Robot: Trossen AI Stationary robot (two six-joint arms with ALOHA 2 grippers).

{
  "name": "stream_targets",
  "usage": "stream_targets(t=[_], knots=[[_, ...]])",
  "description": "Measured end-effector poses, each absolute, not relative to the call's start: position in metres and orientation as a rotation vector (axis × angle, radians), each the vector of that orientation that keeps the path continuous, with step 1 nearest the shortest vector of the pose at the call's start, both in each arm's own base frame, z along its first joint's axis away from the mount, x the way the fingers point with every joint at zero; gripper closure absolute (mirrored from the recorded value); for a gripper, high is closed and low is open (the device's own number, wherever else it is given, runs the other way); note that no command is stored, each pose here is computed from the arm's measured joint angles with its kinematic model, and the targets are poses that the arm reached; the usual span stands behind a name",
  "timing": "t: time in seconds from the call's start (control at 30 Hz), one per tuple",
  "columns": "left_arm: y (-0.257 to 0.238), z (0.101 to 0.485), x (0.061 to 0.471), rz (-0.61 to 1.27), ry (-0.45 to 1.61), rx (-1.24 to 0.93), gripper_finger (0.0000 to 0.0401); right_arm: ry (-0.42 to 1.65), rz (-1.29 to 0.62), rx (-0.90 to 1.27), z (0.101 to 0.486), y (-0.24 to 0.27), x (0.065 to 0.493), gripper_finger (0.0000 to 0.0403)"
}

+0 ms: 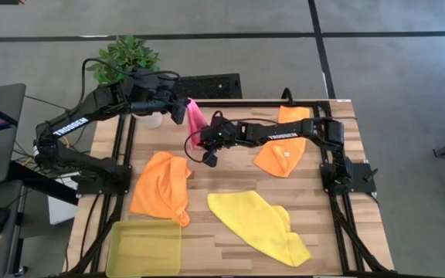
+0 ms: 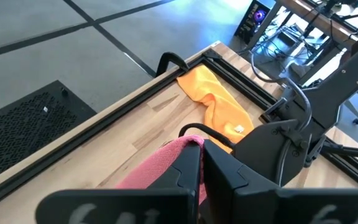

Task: Fold microfiber towels
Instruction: Fold the pink microfiber towel

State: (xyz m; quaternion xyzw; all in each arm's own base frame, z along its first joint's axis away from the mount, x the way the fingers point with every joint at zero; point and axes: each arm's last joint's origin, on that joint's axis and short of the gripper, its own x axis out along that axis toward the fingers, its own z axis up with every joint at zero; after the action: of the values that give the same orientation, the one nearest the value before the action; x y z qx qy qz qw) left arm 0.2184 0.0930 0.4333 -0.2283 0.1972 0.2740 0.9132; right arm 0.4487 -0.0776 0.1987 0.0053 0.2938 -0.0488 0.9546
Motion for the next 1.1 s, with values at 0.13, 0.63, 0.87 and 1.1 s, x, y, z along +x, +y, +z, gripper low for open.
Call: stream_targets(t=[0.13,0.63,0.87,1.1], knots=[[0.093,0.433,0.218,0.564,0.411,-0.471,0.0401,0.646,-0.096,0.015,0.197,-0.077,0.445,0.0392],[0.091,0.411,0.208,0.686,0.619,-0.497,0.0401,0.871,-0.234,-0.151,0.280,-0.080,0.371,0.0400],[0.092,0.391,0.214,0.698,0.712,-0.524,0.0401,0.921,-0.354,-0.177,0.307,-0.088,0.338,0.0401],[0.098,0.372,0.229,0.717,0.775,-0.510,0.0401,0.916,-0.486,-0.192,0.331,-0.100,0.311,0.0401]])
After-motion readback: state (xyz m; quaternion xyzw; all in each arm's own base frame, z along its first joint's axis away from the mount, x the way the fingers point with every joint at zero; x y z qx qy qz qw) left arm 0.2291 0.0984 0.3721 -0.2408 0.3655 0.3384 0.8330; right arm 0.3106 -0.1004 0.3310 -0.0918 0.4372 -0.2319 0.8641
